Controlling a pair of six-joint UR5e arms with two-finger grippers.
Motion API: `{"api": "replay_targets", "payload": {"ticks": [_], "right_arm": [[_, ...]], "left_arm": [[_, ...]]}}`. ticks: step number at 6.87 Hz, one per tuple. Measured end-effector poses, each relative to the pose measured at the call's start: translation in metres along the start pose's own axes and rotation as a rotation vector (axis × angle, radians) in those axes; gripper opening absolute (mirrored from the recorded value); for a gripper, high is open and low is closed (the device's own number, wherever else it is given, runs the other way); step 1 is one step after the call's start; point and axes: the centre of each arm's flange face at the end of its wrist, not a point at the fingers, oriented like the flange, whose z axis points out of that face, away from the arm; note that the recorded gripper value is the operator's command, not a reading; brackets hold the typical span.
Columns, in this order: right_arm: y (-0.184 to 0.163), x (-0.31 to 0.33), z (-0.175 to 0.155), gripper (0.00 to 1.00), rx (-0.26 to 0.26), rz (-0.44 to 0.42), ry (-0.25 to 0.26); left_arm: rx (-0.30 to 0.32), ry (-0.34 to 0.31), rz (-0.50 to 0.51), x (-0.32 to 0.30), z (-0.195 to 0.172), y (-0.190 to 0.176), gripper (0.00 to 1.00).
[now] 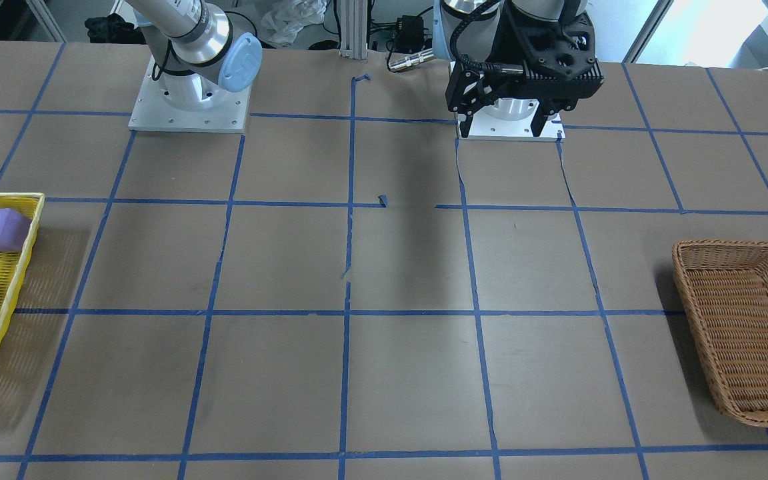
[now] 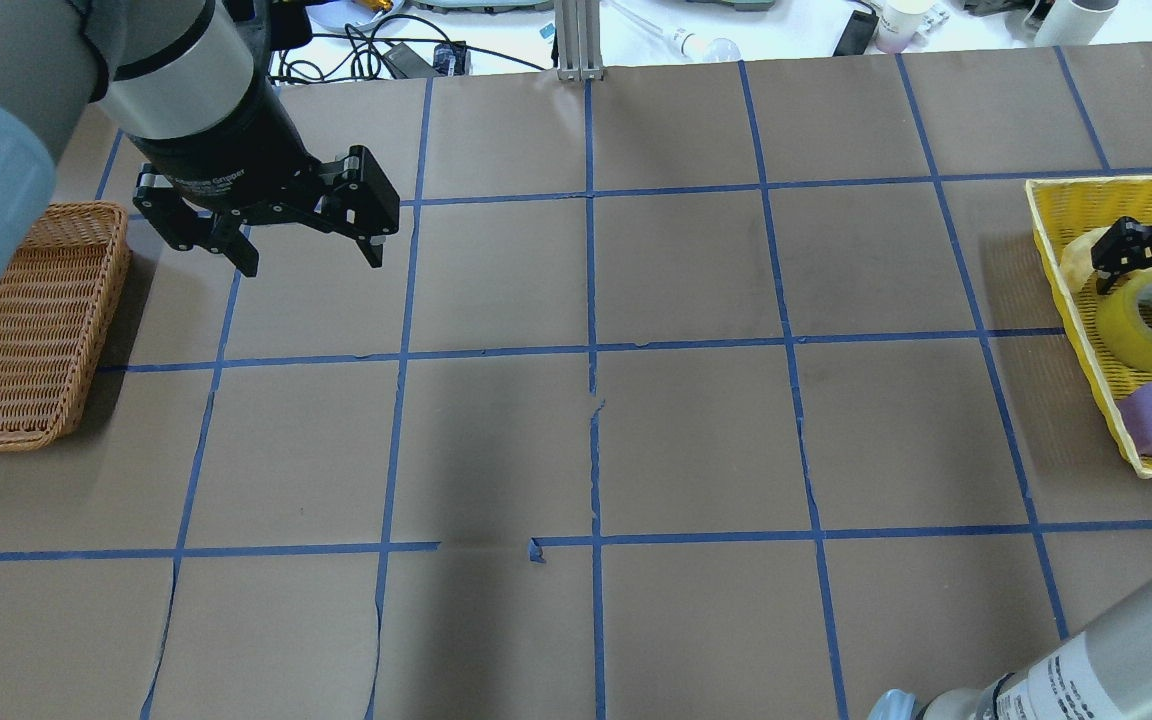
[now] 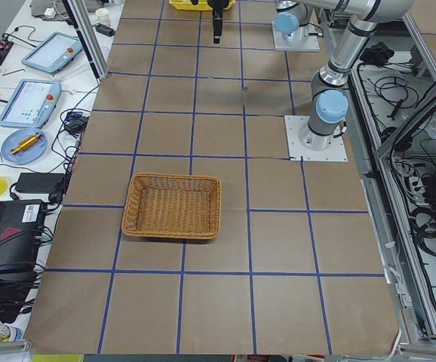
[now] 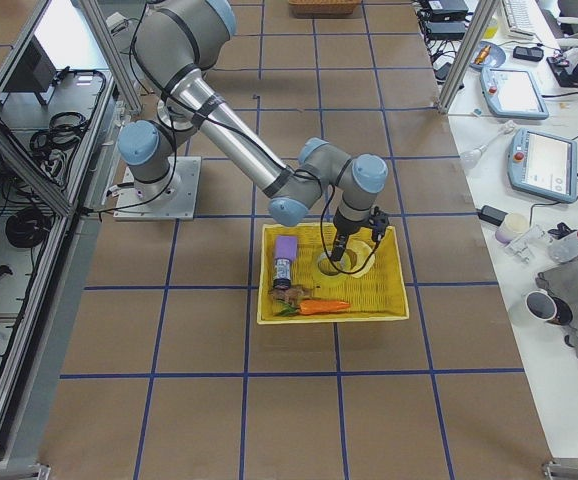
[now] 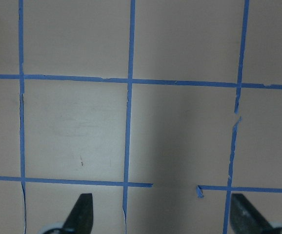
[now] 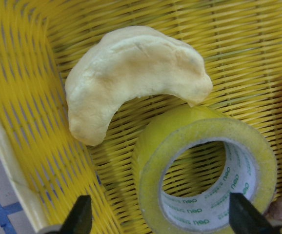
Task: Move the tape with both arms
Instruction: 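Reach the right gripper down into the yellow basket onto the tape roll, then lift the tape roll with the right gripper and carry it to table center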
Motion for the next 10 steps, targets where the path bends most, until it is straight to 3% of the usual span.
{"api": "replay_targets", "payload": {"ticks": [4, 7, 10], "right_arm": [[-0.002, 0.004, 0.022, 0.00, -0.008, 0.007, 0.005], [-0.001, 0.009, 0.001, 0.00, 0.018, 0.013, 0.009], [0.027, -0.037, -0.087, 0.00, 0.070, 0.012, 0.013]], "left_arm": [[0.001, 0.000, 0.000, 0.000, -0.001, 0.001, 1.00], [0.001, 0.000, 0.000, 0.000, -0.001, 0.001, 1.00], [-0.002, 0.000, 0.000, 0.000, 0.001, 0.000, 1.00]]}}
